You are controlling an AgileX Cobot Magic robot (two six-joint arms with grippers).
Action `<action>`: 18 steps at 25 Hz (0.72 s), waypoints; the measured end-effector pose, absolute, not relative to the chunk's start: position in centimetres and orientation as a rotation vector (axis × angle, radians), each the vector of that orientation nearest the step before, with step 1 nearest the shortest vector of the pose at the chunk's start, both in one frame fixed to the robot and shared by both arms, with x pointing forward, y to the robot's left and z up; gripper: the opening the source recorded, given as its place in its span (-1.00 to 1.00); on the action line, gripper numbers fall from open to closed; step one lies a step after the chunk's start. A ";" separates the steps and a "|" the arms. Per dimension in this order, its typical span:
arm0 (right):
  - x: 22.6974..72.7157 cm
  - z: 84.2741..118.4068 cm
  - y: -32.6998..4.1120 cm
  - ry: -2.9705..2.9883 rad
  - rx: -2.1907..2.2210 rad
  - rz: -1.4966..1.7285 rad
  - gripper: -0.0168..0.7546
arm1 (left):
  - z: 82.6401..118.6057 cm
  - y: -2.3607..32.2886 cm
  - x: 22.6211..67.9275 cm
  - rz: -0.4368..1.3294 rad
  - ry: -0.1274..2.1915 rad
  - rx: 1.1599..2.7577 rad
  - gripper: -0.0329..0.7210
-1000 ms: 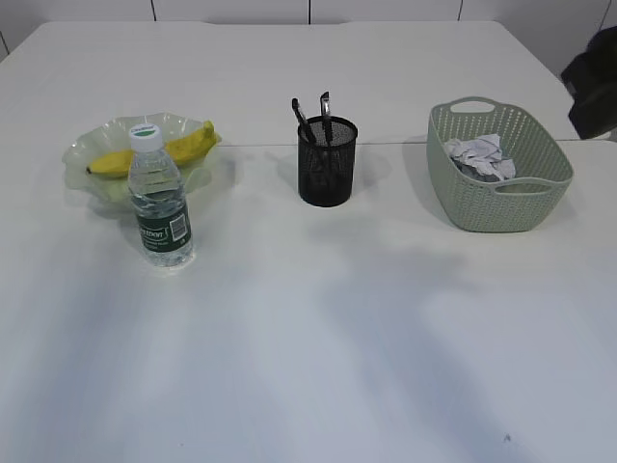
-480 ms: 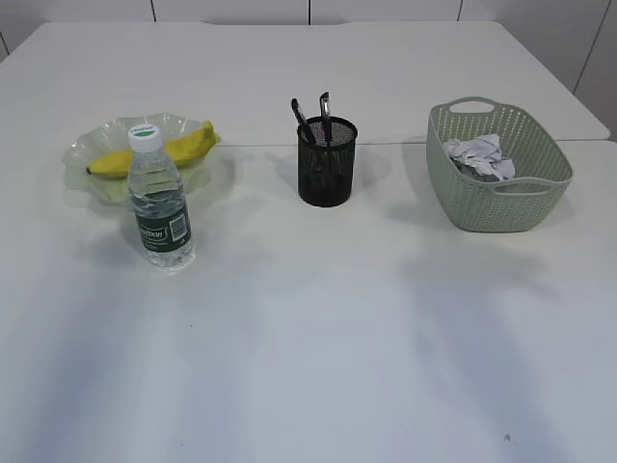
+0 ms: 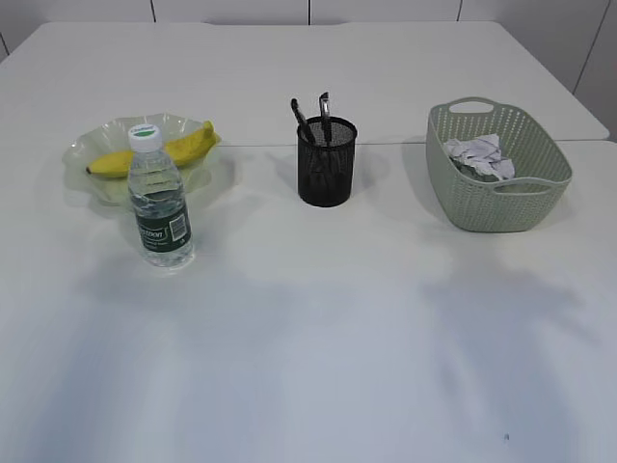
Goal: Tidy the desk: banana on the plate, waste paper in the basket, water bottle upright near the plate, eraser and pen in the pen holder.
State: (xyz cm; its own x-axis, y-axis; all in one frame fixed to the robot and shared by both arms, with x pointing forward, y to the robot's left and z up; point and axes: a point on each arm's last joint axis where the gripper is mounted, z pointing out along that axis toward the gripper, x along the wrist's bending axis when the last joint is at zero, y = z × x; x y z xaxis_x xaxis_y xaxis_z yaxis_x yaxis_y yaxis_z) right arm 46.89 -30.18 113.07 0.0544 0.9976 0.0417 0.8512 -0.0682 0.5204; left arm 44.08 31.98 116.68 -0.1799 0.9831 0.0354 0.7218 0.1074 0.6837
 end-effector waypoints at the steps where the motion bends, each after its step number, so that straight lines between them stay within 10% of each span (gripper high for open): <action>1: 46.3 113.2 -30.2 1.850 1.973 0.577 -0.01 | 117.1 32.0 43.4 0.824 1.951 1.647 0.02; 18: 34.9 117.8 -30.1 1.713 1.868 0.715 -0.01 | 115.8 30.9 32.9 0.794 1.865 1.535 0.04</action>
State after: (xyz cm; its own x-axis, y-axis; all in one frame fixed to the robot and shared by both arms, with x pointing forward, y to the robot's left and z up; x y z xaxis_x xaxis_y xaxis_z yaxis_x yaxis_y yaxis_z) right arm 34.92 -30.09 117.81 0.0690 0.9966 0.0442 0.7327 -0.0807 0.6758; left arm 32.88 30.93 115.78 -0.1606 0.9846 -0.0691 0.6323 0.1564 0.7588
